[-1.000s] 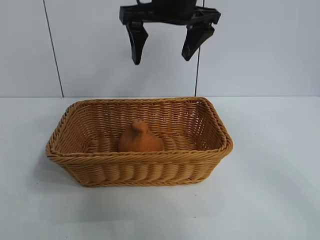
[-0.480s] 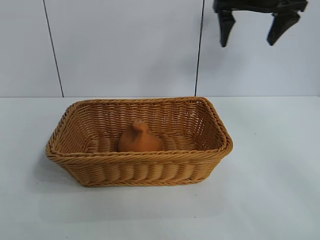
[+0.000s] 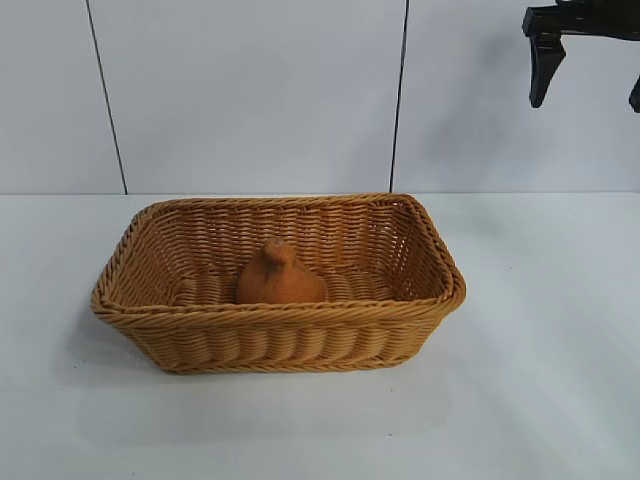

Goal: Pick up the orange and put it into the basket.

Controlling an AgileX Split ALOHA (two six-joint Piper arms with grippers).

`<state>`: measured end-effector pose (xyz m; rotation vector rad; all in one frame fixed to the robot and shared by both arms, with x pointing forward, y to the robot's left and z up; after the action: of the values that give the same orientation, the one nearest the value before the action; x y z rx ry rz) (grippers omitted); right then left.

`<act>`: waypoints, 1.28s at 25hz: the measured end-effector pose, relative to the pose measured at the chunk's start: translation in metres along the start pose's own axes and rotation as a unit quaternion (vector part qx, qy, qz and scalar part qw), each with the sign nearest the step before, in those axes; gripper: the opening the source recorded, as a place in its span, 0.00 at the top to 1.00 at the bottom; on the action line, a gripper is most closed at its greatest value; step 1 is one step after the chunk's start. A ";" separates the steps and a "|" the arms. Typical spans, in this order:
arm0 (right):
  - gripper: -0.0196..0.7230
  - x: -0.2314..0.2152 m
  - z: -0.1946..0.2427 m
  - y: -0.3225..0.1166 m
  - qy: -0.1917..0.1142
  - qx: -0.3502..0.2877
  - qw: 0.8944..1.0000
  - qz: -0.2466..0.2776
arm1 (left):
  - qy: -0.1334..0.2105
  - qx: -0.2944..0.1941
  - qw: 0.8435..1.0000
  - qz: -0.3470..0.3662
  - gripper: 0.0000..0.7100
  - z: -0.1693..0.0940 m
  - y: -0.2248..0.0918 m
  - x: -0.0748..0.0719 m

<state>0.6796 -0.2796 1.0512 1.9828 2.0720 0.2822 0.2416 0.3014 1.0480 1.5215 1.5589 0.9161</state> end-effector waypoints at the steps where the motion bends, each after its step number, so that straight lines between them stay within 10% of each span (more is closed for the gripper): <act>1: 0.04 0.000 -0.005 -0.010 0.001 0.007 1.000 0.000 | 0.000 0.000 1.000 0.000 0.14 0.000 0.000 0.000; 13: 0.04 -0.003 -0.073 -0.207 0.006 0.077 0.997 -0.001 | 0.000 0.000 1.000 0.000 0.14 0.000 0.000 0.000; 23: 0.04 -0.004 -0.080 -0.333 0.008 -0.066 0.998 0.003 | 0.000 0.000 1.000 0.000 0.14 0.000 0.000 0.000; 32: 0.04 -0.005 -0.124 -0.391 0.013 -0.316 0.949 0.013 | 0.000 0.000 1.000 0.000 0.14 0.000 0.000 0.000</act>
<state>0.2700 -0.2998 1.0455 1.6089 1.6719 0.8589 0.2416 0.3014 1.0480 1.5215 1.5589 0.9161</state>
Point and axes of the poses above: a point on each arm's last joint axis where the gripper is mounted, z pointing out along that axis toward the gripper, x along the wrist's bending axis when the last joint is at zero, y = z × x, the point moved 1 cm from there along z, pointing out along that axis toward the gripper, and after that the axes turned 2 degrees about -z, right-handed, at the moved point
